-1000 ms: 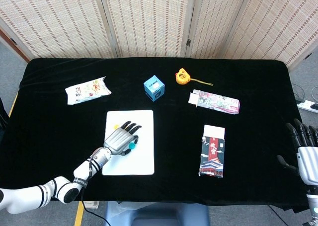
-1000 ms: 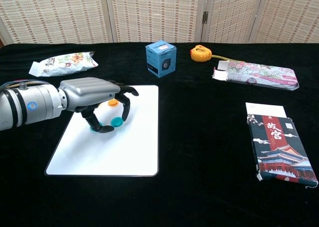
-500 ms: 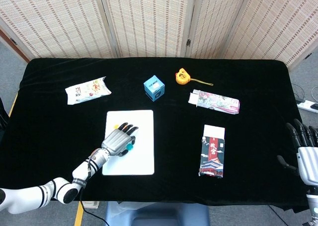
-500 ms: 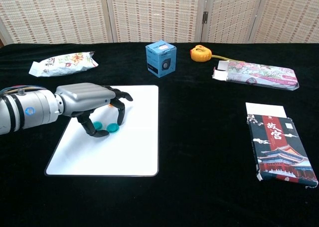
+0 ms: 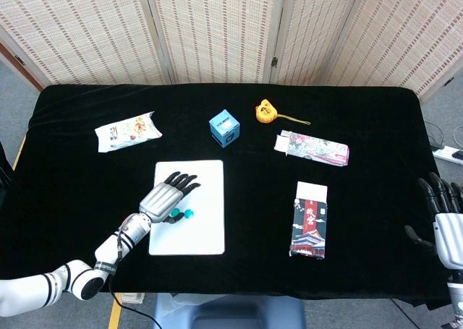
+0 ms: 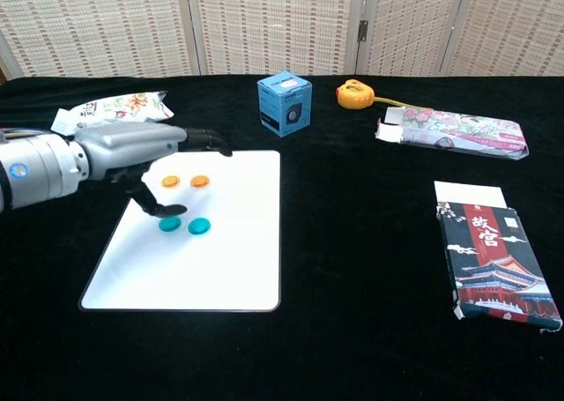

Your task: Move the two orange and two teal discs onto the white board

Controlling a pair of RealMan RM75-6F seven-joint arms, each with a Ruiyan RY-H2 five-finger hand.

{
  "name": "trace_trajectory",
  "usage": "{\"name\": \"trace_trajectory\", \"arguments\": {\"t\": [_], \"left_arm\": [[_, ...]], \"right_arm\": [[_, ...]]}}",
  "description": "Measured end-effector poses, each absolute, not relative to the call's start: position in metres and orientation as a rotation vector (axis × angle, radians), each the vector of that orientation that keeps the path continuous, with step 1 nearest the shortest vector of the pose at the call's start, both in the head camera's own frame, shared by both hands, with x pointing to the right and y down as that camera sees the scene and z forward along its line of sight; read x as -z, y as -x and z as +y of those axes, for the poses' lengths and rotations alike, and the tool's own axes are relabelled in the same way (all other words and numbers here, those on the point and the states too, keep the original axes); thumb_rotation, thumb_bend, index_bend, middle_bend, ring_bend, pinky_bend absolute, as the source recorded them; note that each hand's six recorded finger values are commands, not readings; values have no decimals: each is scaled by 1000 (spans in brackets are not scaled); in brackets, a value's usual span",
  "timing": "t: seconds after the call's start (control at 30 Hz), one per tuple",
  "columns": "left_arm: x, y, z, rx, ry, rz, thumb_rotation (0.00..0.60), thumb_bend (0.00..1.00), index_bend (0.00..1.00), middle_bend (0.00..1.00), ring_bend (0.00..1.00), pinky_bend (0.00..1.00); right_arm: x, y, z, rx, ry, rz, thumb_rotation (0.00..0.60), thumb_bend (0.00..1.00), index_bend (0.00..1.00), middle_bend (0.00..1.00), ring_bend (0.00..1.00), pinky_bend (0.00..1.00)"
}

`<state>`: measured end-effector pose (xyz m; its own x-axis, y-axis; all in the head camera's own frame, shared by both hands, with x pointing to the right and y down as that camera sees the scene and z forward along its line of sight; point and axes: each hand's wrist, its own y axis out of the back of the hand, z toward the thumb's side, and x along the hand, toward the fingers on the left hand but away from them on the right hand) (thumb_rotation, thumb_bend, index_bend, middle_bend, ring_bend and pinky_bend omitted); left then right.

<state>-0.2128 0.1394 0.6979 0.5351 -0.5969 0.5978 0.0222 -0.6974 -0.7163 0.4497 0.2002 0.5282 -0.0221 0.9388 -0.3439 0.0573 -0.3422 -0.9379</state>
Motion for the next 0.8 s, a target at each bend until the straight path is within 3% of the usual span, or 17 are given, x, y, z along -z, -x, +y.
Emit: {"name": "trace_trajectory", "arguments": {"t": [0.4, 0.8], "left_arm": [[-647, 306, 110, 1198, 1963, 894, 600, 406, 152, 56, 0, 0], [-619, 415, 145, 1384, 1695, 1095, 600, 406, 165, 56, 0, 0]], "right_arm": [[-528, -461, 200, -1491, 1524, -1116, 600, 269, 0, 0, 0, 0], [-542, -470, 199, -1504, 1616, -1146, 600, 270, 0, 0, 0, 0]]}}
